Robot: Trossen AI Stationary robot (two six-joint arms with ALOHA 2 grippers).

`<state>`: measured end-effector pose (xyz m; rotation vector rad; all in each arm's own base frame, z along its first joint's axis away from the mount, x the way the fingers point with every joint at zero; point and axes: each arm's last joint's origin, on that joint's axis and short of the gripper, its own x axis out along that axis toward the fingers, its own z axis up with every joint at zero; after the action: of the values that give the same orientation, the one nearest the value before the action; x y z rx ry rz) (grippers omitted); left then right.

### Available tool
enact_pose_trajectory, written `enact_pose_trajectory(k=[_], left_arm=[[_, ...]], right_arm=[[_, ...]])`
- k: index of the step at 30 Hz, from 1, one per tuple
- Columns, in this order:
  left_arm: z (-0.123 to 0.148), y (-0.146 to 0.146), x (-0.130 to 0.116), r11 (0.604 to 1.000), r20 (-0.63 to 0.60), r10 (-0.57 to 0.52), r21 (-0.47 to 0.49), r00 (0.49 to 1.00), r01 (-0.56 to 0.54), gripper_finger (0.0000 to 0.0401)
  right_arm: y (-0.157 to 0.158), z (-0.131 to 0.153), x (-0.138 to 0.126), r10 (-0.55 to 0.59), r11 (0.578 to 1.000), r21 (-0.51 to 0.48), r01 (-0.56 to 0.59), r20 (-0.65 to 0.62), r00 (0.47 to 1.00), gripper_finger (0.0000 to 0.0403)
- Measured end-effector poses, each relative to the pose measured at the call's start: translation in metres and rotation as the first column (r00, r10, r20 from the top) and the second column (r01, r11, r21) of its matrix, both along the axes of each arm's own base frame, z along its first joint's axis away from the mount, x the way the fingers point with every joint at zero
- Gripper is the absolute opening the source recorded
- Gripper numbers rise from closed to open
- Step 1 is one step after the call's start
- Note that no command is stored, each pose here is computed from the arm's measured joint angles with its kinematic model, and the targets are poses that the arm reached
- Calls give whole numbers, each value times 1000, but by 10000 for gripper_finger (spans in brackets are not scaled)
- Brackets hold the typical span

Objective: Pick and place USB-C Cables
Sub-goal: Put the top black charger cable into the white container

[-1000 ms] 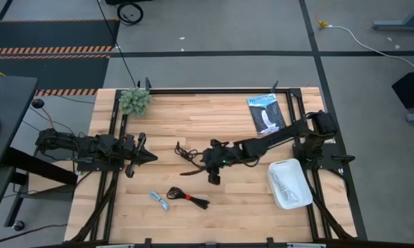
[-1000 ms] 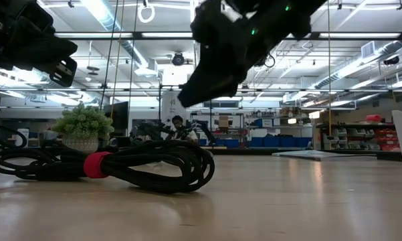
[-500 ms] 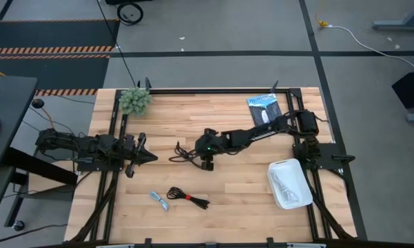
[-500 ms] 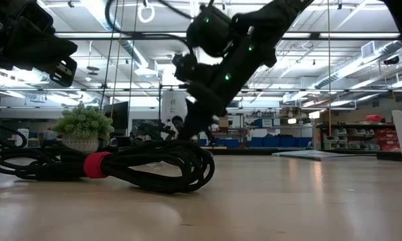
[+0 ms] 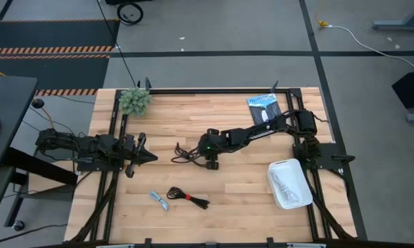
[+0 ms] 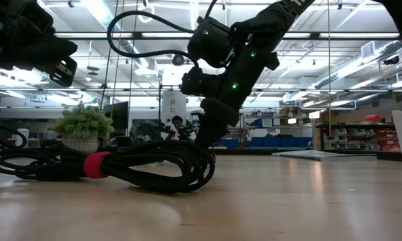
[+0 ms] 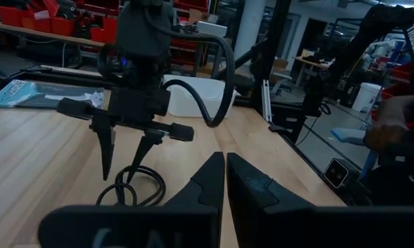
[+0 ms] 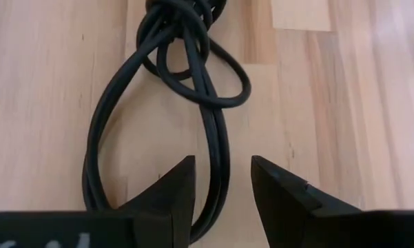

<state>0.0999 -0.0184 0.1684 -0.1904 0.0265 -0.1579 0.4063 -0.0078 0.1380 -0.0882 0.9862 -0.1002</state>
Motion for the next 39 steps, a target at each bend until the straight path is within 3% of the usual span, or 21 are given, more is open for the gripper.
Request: enact_pose_trajectory(k=[6, 15, 21, 30, 39], left_arm=[[0, 0, 0, 1000, 0, 0, 0, 1000, 0, 25], [0, 0, 0, 1000, 0, 0, 0, 1000, 0, 25], [0, 0, 0, 1000, 0, 0, 0, 1000, 0, 25], [0, 0, 0, 1000, 0, 0, 0, 1000, 0, 25], [0, 0, 0, 1000, 0, 0, 0, 1000, 0, 25]], right_arm=[[-1, -2, -4, -11, 1000, -16, 10, -46, 999, 117], [1, -2, -5, -21, 999, -40, 19, -55, 998, 15], [8, 3, -9, -22, 999, -29, 20, -78, 997, 27], [32, 58, -37, -69, 997, 15, 71, -65, 995, 13], [76, 117, -93, -174, 984, 35, 176, -64, 983, 19]])
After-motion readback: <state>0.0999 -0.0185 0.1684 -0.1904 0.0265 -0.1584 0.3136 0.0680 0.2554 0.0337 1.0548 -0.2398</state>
